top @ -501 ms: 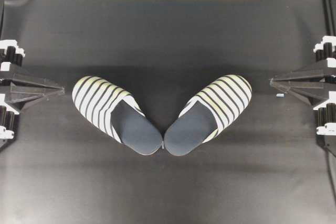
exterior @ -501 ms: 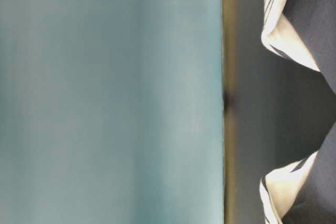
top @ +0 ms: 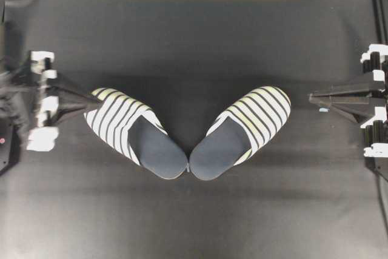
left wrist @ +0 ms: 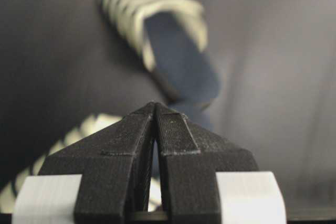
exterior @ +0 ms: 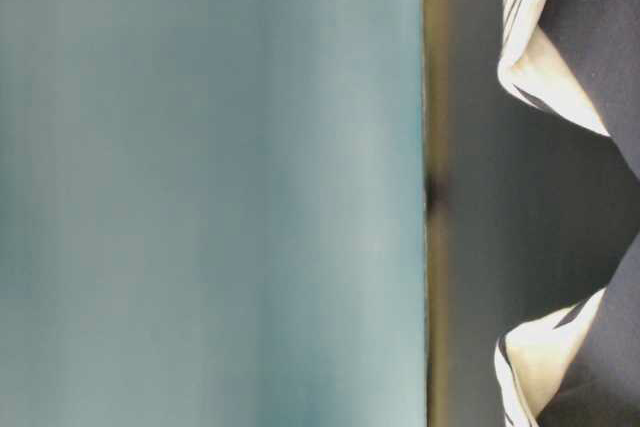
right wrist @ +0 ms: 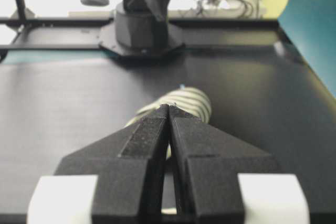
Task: Arrange the slippers with the left arm.
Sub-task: 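Move the left gripper toward the left striped slipper's heel, then grasp the left slipper's upper with the left gripper and rotate it straight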
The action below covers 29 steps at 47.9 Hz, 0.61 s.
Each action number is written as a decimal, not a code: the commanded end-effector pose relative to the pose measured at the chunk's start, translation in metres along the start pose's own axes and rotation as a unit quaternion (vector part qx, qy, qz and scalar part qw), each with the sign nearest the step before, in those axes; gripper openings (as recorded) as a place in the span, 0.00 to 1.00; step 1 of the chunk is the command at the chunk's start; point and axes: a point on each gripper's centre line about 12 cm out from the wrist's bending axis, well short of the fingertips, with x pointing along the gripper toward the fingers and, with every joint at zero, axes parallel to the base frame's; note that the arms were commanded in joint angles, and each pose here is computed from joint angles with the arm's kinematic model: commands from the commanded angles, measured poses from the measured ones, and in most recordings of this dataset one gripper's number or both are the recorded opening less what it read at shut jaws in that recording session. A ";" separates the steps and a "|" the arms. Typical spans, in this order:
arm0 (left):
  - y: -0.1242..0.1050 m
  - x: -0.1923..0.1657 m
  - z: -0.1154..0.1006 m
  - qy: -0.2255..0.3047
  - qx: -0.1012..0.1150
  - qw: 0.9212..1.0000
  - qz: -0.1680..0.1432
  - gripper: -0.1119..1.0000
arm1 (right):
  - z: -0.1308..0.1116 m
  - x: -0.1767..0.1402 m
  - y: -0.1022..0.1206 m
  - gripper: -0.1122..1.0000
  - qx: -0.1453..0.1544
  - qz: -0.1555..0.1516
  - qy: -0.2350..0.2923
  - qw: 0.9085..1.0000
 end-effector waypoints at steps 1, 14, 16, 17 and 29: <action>-0.001 0.009 0.008 0.023 -0.018 1.000 0.011 0.10 | 0.002 0.002 0.000 0.09 -0.002 0.000 0.002 1.000; 0.002 0.048 0.001 0.147 -0.049 0.986 0.062 0.25 | -0.001 0.001 -0.004 0.09 -0.002 -0.009 0.005 1.000; 0.001 0.055 0.003 0.166 -0.050 0.982 0.070 0.35 | -0.002 0.001 -0.004 0.09 -0.002 -0.009 0.007 1.000; 0.002 0.058 0.002 0.175 -0.050 0.980 0.075 0.41 | -0.002 0.000 -0.004 0.09 -0.001 -0.010 0.006 1.000; 0.003 0.091 0.000 0.304 -0.052 0.942 0.130 0.89 | -0.006 -0.001 -0.004 0.09 0.001 -0.009 0.010 1.000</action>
